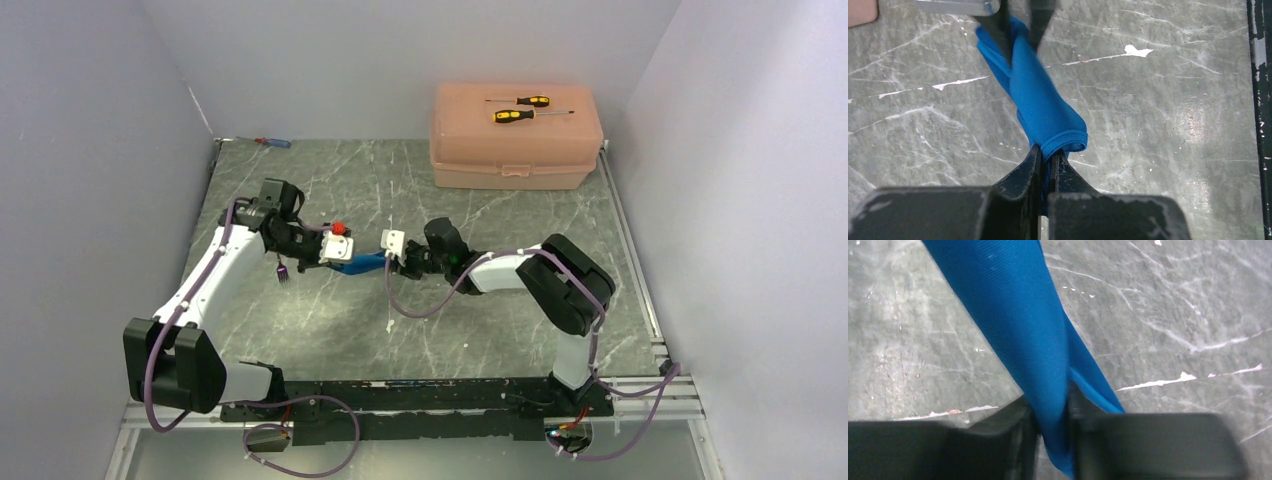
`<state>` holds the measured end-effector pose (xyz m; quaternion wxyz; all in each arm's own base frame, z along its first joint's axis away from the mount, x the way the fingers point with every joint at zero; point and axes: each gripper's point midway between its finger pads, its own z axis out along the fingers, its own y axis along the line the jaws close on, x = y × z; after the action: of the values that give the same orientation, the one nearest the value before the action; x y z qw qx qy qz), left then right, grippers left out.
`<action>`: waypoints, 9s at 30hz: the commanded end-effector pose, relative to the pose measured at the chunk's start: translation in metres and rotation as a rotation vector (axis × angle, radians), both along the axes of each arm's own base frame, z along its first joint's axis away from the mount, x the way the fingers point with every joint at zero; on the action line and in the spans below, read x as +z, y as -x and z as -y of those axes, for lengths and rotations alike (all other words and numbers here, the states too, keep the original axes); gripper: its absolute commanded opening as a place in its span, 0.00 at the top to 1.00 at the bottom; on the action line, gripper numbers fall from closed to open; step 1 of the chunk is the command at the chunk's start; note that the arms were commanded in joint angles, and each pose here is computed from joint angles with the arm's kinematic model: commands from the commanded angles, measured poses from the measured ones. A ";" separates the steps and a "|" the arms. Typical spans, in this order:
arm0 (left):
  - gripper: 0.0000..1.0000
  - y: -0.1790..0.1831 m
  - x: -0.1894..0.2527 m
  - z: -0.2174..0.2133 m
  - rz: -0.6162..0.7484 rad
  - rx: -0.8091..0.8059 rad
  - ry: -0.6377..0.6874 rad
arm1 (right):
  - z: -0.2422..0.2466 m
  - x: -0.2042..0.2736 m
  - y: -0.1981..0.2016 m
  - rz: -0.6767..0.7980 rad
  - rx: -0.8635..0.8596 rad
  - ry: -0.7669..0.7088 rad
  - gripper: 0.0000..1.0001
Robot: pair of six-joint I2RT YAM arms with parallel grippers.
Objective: Fold the napkin into a case and place the utensils inside
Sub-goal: Turn over the smaller rectangle folded napkin at the center of the board, then smooth out the smaller rectangle-folded napkin at the center of the board, then pick up the spoon from the corner of the board.
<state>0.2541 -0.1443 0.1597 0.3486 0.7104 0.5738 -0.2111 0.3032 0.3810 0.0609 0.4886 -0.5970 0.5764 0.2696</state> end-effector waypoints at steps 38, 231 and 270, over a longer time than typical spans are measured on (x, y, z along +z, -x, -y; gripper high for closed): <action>0.97 0.016 -0.079 0.011 -1.051 0.454 0.084 | 0.058 -0.019 0.080 -0.941 0.128 0.417 0.21; 0.19 -0.159 -0.122 -0.273 -0.436 1.428 -0.100 | 0.080 0.189 0.026 -0.652 -0.795 -0.230 0.00; 0.97 -0.121 -0.013 -0.229 -0.476 1.633 0.044 | 0.024 0.158 0.057 -0.639 -0.719 -0.197 0.07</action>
<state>0.3762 0.1073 0.0772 0.2168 0.0671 0.9739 0.0003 0.2411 0.3451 0.2061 0.3720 -0.1770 0.8539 0.3181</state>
